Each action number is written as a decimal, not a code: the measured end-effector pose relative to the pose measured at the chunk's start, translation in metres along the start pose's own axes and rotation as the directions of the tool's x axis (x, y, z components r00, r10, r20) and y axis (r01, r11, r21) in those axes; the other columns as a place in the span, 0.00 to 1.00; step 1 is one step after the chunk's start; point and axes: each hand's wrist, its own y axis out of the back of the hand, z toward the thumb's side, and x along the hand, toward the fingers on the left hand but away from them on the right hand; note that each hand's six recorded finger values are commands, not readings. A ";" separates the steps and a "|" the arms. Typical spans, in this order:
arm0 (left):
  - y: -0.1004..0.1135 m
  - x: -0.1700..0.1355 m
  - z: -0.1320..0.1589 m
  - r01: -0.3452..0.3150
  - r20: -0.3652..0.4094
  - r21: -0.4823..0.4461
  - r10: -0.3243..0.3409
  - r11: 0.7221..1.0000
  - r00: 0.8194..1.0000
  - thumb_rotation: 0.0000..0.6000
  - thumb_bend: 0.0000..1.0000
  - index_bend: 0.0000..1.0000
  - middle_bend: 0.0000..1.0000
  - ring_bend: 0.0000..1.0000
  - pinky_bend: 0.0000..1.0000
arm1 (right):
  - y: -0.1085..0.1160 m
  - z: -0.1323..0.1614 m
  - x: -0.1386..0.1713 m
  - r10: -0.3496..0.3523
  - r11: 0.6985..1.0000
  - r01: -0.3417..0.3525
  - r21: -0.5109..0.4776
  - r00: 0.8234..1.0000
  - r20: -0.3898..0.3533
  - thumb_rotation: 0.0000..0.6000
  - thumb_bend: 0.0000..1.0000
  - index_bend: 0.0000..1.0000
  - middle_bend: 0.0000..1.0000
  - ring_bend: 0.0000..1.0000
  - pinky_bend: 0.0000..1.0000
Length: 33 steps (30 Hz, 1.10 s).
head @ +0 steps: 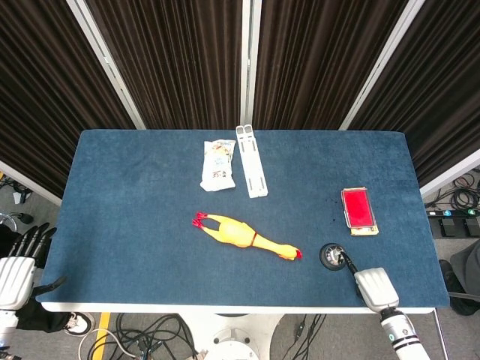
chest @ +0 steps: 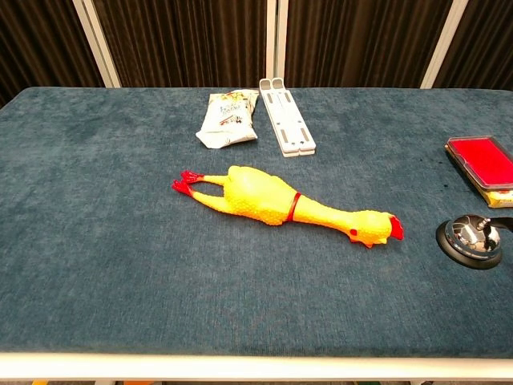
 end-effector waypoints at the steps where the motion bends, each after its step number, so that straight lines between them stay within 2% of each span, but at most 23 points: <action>1: 0.000 0.000 0.000 0.000 0.002 0.000 0.000 1.000 1.000 1.00 0.12 0.11 0.03 0.00 0.14 | 0.003 0.001 0.000 -0.013 1.000 0.013 -0.001 1.000 -0.002 1.00 1.00 0.00 0.89 0.85 0.73; 7: 0.000 0.000 0.001 0.000 0.004 0.001 0.000 1.000 1.000 1.00 0.12 0.11 0.03 0.00 0.14 | 0.020 0.007 0.003 -0.076 0.997 0.076 -0.007 0.997 -0.026 1.00 1.00 0.00 0.89 0.85 0.73; 18: -0.002 -0.001 -0.002 0.006 -0.007 -0.001 -0.006 1.000 1.000 1.00 0.12 0.11 0.03 0.00 0.14 | -0.001 0.007 -0.001 0.006 1.000 -0.006 0.009 1.000 -0.016 1.00 1.00 0.00 0.89 0.85 0.73; 28: 0.000 0.000 0.000 0.000 0.002 0.001 0.000 1.000 1.000 1.00 0.12 0.11 0.03 0.00 0.14 | 0.016 0.008 0.002 -0.067 0.998 0.067 -0.011 0.997 -0.026 1.00 1.00 0.00 0.89 0.85 0.73; 33: -0.001 0.000 0.000 0.003 -0.001 0.001 -0.003 1.000 1.000 1.00 0.12 0.11 0.03 0.00 0.14 | 0.008 0.007 0.002 -0.032 0.999 0.032 -0.004 0.999 -0.023 1.00 1.00 0.00 0.89 0.85 0.73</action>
